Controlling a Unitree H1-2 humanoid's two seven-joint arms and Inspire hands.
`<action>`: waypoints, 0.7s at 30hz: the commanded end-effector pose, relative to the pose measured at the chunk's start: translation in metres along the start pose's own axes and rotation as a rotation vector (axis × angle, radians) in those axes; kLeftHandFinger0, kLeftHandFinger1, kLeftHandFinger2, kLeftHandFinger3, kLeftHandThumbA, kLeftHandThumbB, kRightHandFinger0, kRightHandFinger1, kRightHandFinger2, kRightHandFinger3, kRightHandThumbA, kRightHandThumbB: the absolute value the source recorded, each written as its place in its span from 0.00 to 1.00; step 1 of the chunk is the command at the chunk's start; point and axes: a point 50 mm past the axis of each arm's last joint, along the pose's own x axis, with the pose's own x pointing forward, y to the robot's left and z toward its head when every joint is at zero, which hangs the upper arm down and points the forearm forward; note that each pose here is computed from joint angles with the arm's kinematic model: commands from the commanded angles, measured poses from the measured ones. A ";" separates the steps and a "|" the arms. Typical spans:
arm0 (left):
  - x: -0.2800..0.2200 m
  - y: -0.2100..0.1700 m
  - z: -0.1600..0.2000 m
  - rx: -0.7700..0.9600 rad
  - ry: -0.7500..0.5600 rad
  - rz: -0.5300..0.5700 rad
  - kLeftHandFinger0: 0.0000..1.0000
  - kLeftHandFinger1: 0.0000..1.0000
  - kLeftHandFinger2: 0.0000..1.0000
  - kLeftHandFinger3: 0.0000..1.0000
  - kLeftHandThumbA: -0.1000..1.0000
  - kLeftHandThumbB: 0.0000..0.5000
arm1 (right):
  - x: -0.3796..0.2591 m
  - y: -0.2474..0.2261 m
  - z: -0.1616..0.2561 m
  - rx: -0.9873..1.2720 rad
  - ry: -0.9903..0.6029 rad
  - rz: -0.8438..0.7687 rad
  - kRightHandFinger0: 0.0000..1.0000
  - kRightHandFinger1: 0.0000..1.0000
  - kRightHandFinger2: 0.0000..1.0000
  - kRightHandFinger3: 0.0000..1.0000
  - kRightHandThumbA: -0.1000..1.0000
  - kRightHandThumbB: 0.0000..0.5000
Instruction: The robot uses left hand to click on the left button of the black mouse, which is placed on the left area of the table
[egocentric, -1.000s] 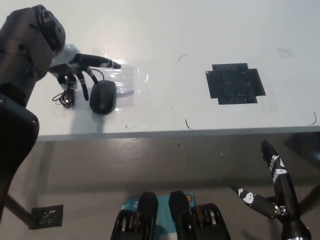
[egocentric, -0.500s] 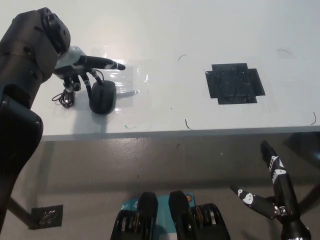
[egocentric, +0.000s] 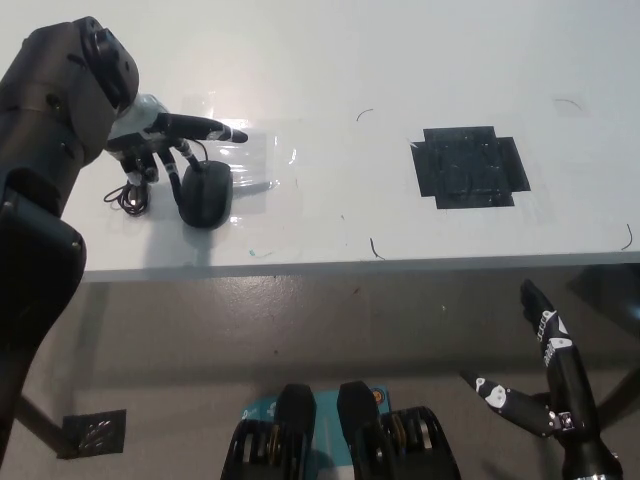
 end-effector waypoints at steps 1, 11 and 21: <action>-0.011 0.010 0.003 0.000 0.000 0.038 0.00 0.04 0.33 1.00 1.00 0.99 | 0.004 -0.004 0.008 0.004 -0.052 0.004 1.00 1.00 1.00 1.00 0.94 0.25; 0.012 -0.010 0.009 0.064 -0.051 0.032 0.08 0.21 0.51 0.70 1.00 0.97 | 0.004 -0.004 0.010 0.002 -0.050 0.007 1.00 1.00 1.00 1.00 0.93 0.24; 0.010 -0.008 0.014 0.081 -0.045 0.059 0.00 0.11 0.53 0.52 1.00 1.00 | 0.002 -0.005 0.009 0.000 -0.049 0.002 1.00 1.00 1.00 1.00 0.93 0.23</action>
